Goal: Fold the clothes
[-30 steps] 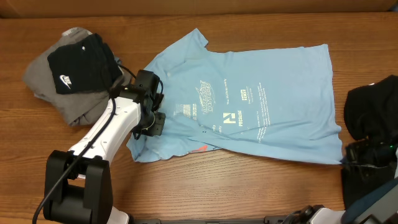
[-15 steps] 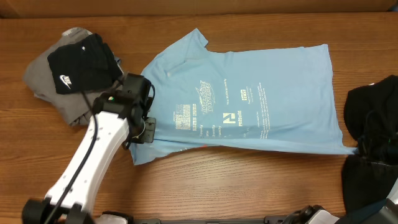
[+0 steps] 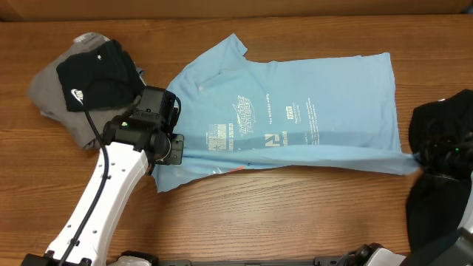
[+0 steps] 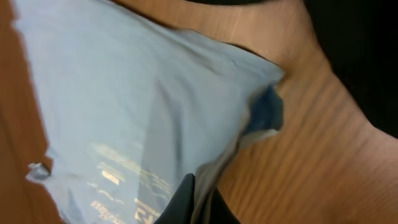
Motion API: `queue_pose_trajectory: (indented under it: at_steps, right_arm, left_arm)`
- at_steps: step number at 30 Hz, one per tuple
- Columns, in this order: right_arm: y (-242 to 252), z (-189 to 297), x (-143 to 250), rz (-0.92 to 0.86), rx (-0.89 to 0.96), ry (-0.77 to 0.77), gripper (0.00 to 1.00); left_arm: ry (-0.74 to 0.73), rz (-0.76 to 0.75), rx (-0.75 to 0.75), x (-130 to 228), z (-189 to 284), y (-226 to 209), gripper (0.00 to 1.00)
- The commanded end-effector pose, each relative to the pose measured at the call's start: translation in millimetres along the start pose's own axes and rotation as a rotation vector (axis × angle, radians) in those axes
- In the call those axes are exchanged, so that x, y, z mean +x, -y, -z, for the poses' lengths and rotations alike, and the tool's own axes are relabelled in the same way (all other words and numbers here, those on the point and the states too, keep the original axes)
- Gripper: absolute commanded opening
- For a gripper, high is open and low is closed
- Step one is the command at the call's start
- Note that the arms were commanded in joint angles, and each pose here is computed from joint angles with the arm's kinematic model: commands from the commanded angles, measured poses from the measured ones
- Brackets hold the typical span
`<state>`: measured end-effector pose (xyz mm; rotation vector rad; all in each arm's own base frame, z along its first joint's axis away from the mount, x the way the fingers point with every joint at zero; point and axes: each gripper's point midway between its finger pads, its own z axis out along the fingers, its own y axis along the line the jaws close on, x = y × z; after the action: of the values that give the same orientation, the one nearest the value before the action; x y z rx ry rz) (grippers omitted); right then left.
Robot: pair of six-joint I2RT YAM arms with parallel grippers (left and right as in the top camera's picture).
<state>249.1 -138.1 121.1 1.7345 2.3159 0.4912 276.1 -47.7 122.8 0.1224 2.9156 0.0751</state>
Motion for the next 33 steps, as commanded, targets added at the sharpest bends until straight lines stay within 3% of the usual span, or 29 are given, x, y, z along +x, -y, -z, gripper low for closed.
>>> queue_pose_trajectory:
  at_steps: [1,5,9,10,11,14,17,24,30,33]
  right_arm:
    - [12.5,13.1,-21.0,-0.064,0.045,0.082,0.04]
    - [17.6,43.1,-29.1,-0.081,-0.007,0.092,0.04]
    - [14.5,61.5,-26.2,-0.075,-0.025,0.094,0.04]
    - [14.0,61.5,-25.9,-0.073,-0.025,0.094,0.04]
    - [14.0,61.1,-25.7,-0.071,-0.023,0.093,0.04]
    - [13.5,60.8,-26.7,-0.070,-0.025,0.095,0.04]
    - [13.4,60.8,-26.9,-0.070,-0.025,0.096,0.04]
    - [13.4,60.8,-26.9,-0.070,-0.026,0.096,0.04]
    - [13.5,60.8,-26.7,-0.070,-0.025,0.095,0.04]
    - [13.5,60.8,-26.7,-0.070,-0.025,0.096,0.04]
  left_arm:
    - [-0.047,0.016,-0.035,8.9,-5.4,-6.0,0.04]
    - [-0.048,0.013,-0.116,12.5,-0.9,-20.9,0.04]
    - [-0.031,-0.001,-0.035,8.2,-1.3,-7.1,0.06]
    - [-0.039,-0.006,-0.003,8.5,-2.8,-1.5,0.10]
    - [-0.046,-0.006,0.017,9.2,-4.1,2.1,0.25]
    - [-0.080,-0.006,0.056,11.9,-12.7,10.1,0.48]
    - [-0.118,-0.008,0.055,16.3,-27.1,11.5,0.59]
    - [-0.172,-0.034,0.276,18.8,-77.8,54.5,0.61]
    - [-0.163,-0.066,0.338,10.2,-97.3,67.4,0.51]
    - [-0.172,-0.067,0.337,11.9,-97.9,67.1,0.31]
